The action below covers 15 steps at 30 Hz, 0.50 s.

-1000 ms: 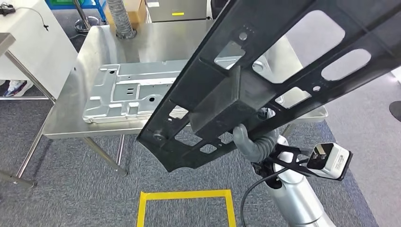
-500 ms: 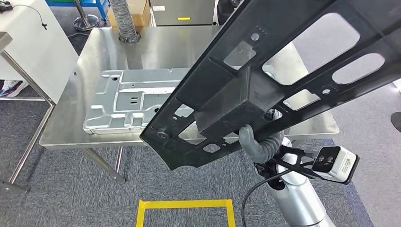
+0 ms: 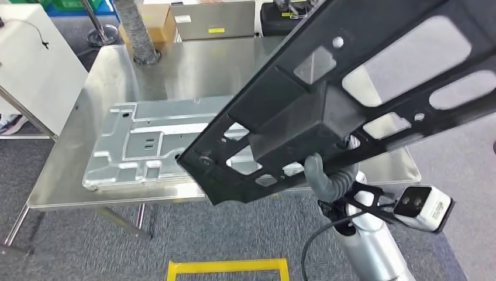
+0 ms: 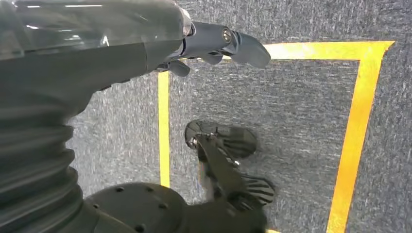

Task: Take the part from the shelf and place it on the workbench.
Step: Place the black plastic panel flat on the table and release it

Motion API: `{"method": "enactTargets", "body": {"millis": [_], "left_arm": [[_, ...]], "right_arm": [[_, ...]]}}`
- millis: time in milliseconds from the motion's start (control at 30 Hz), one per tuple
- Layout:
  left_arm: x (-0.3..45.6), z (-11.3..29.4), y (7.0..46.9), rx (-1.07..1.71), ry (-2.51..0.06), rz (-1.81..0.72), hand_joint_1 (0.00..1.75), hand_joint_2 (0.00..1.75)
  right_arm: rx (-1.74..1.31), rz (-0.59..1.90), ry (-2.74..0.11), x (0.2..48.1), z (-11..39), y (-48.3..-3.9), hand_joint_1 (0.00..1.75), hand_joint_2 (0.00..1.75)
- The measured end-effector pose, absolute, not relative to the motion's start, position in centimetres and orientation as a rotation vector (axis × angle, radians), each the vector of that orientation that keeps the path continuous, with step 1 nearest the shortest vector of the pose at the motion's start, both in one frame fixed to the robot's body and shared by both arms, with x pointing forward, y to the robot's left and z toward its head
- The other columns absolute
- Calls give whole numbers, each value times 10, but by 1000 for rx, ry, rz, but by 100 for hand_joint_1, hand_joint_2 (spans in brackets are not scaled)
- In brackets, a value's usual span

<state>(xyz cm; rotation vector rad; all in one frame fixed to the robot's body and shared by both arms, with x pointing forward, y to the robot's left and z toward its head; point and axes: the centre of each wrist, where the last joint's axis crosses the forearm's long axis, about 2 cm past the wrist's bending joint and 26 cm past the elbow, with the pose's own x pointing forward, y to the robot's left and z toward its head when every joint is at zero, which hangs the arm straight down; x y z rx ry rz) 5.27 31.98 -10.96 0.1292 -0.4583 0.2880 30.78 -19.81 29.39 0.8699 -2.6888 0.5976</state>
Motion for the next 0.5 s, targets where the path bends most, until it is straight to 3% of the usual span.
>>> {"method": "enactTargets", "body": {"millis": [233,300,433,500], "left_arm": [[50,-110,320,140,-454,300,0,175],[48,-110,319,143,-455,304,0,175],[48,-110,315,142,-467,295,0,175],[50,-110,313,137,-475,290,0,175]], "right_arm": [[565,567,-2743,310,297,-206,175,175],[214,585,-2751,313,301,-210,175,175],[-774,702,-2637,339,332,-217,175,175],[-1088,806,-2542,357,344,-217,175,175]]}}
